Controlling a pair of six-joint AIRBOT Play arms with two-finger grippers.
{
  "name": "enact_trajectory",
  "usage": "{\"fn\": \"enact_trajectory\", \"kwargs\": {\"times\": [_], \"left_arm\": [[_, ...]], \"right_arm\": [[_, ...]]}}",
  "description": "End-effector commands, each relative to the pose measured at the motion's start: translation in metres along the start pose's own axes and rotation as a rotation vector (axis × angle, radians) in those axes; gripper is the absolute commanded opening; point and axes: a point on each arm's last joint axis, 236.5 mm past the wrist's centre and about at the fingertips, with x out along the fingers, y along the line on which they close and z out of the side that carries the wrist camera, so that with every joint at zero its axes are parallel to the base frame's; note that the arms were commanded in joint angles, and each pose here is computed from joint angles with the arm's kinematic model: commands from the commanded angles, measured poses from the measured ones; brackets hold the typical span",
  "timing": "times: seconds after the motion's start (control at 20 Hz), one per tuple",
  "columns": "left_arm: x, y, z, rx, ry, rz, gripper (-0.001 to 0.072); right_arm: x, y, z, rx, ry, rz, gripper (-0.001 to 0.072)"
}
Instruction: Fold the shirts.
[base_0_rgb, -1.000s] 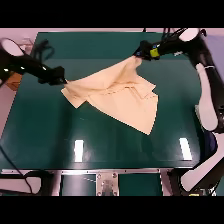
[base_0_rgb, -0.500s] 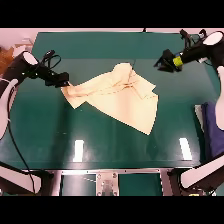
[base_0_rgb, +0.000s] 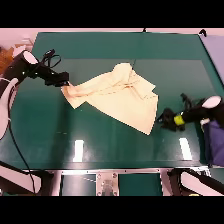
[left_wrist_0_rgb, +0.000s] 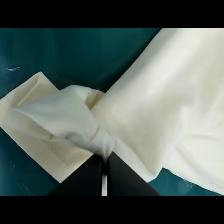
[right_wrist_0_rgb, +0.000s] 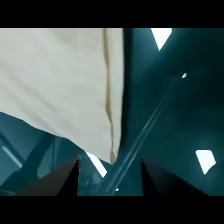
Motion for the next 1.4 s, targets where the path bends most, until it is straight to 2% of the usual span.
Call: {"fn": "enact_trajectory", "kwargs": {"times": [0.0, 0.05, 0.15, 0.3, 0.4, 0.45, 0.55, 0.65, 0.85, 1.0, 1.1, 1.2, 1.35], "left_arm": [[0.0, 0.0, -0.002, -0.001, 0.009, -0.002, 0.002], [0.0, 0.0, -0.002, -0.001, 0.01, -0.002, 0.002], [0.0, 0.0, -0.002, -0.003, 0.011, -0.002, 0.002], [0.0, -0.001, -0.004, -0.008, 0.018, -0.003, 0.002], [0.0, -0.001, -0.004, -0.008, 0.018, -0.003, 0.002], [0.0, -0.001, -0.004, -0.008, 0.019, -0.003, 0.0021], [0.0, -0.001, -0.005, -0.008, 0.02, -0.003, 0.002], [0.0, -0.001, -0.006, -0.013, 0.028, -0.005, 0.002], [-0.024, -0.016, 0.005, 0.01, 0.024, -0.024, 0.002], [-0.09, -0.064, 0.04, 0.093, -0.069, -0.1, 0.002], [-0.152, -0.102, 0.072, 0.125, -0.219, -0.152, 0.002], [-0.221, -0.132, 0.097, 0.111, -0.421, -0.189, 0.002], [-0.335, -0.157, 0.102, -0.008, -0.696, -0.306, 0.002]], "right_arm": [[0.051, -0.013, -0.042, 0.146, -0.011, 0.138, 0.0423], [0.057, -0.011, -0.039, 0.161, -0.046, 0.173, 0.0422], [0.06, -0.008, -0.023, 0.162, -0.126, 0.199, 0.0354], [0.046, -0.002, 0.012, 0.151, -0.248, 0.207, 0.0352], [0.038, 0.007, 0.028, 0.119, -0.282, 0.213, 0.027], [0.035, 0.01, 0.034, 0.112, -0.289, 0.216, 0.0262], [0.036, 0.021, 0.038, 0.076, -0.273, 0.223, 0.0119], [0.045, 0.036, 0.029, 0.006, -0.23, 0.216, 0.0018], [0.022, 0.089, 0.043, -0.172, -0.26, 0.266, 0.0015], [-0.082, 0.165, 0.082, -0.34, -0.392, 0.402, 0.0015], [-0.18, 0.219, 0.091, -0.48, -0.521, 0.478, 0.0015], [-0.283, 0.264, 0.079, -0.58, -0.675, 0.534, 0.0015], [-0.425, 0.304, 0.034, -0.688, -0.969, 0.589, 0.0015]]}}
